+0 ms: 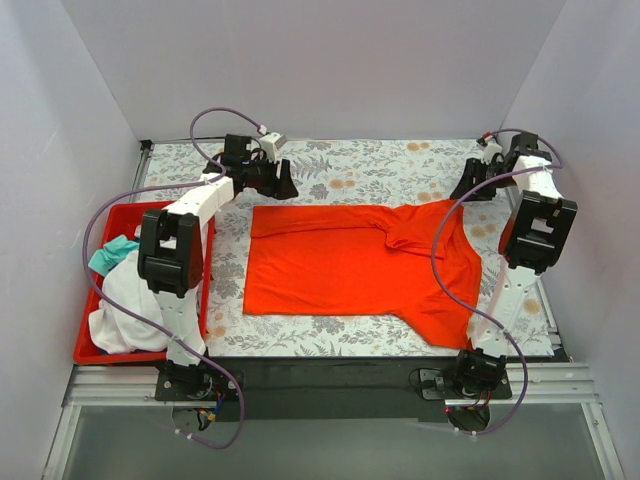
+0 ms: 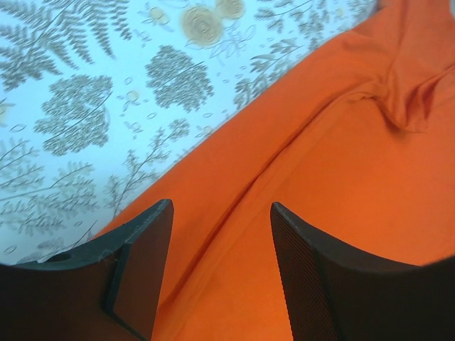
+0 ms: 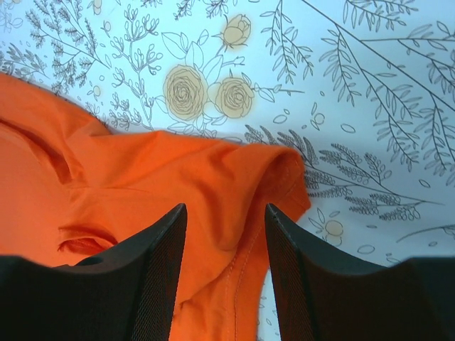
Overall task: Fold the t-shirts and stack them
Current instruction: Fold the tshirt
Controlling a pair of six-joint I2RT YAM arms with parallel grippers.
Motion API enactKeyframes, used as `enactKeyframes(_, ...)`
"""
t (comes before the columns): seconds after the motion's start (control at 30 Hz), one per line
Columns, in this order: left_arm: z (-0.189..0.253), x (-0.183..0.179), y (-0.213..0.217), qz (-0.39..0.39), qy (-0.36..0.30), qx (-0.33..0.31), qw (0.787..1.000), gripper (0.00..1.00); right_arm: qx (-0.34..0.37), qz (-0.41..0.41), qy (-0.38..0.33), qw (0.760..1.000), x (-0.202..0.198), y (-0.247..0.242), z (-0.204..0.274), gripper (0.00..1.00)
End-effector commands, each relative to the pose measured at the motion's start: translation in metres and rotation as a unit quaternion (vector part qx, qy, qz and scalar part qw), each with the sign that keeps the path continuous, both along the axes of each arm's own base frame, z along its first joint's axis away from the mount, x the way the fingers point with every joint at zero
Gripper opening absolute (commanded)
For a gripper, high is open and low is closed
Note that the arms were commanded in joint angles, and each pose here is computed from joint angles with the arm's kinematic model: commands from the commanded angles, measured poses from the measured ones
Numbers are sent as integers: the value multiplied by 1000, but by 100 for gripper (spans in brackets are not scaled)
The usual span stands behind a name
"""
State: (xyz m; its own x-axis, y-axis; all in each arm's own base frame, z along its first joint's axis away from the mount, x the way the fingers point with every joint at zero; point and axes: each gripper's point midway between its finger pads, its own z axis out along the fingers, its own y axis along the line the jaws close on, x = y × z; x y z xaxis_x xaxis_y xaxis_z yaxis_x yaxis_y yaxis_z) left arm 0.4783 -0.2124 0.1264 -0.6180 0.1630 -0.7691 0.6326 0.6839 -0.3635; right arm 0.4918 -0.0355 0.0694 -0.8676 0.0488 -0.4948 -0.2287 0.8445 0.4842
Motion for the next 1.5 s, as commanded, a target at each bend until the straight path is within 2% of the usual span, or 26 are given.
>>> enactKeyframes(0.0, 6, 6, 23, 33, -17, 45, 998, 56, 1, -6, -12, 1000, 13, 5, 7, 54)
enactKeyframes(0.3, -38, 3, 41, 49, 44, 109, 992, 54, 1, -7, 10, 1000, 8, 10, -16, 47)
enactKeyframes(0.47, -61, -4, 50, 61, 76, 137, 986, 51, -13, -10, 22, 1000, 1, 8, -29, 36)
enactKeyframes(0.5, -66, -6, 51, 62, 83, 141, 985, 51, -16, -10, 24, 1000, 0, 8, -31, 33)
enactKeyframes(0.6, -78, -8, 59, 74, 95, 159, 980, 49, -35, -14, 29, 999, -3, 2, -38, 16)
enactKeyframes(0.63, -82, -8, 63, 80, 97, 168, 978, 49, -43, -17, 29, 998, -2, -1, -39, 2)
enactKeyframes(0.87, -112, -1, 77, 107, 127, 190, 968, 41, -119, -61, -4, 991, 16, -34, -41, 1)
enactKeyframes(0.97, -122, 12, 77, 112, 132, 188, 967, 40, -127, -68, -18, 989, 26, -39, -41, 1)
enactKeyframes(1.07, -115, 35, 73, 111, 127, 178, 969, 38, -132, -72, -32, 988, 42, -44, -37, 1)
enactKeyframes(1.13, -108, 36, 64, 88, 126, 162, 975, 38, -133, -60, -39, 989, 44, -43, -32, 1)
enactKeyframes(1.17, -93, 34, 58, 74, 117, 148, 979, 40, -121, -49, -43, 991, 43, -38, -26, 6)
enactKeyframes(1.2, -80, 33, 47, 51, 106, 122, 986, 42, -114, -41, -44, 992, 36, -33, -15, 22)
enactKeyframes(1.27, -62, 23, 35, 20, 87, 95, 992, 45, -94, -19, -58, 994, 27, -21, 1, 38)
enactKeyframes(1.3, -35, 25, 28, 10, 51, 78, 996, 49, -90, -14, -79, 993, 23, -17, 24, 46)
enactKeyframes(1.4, -11, 18, 5, -29, 8, 62, 998, 51, -76, 7, -102, 992, 6, -3, 53, 49)
enactKeyframes(1.47, -4, 17, -12, -40, -7, 64, 997, 51, -70, 23, -110, 991, -2, 10, 62, 45)
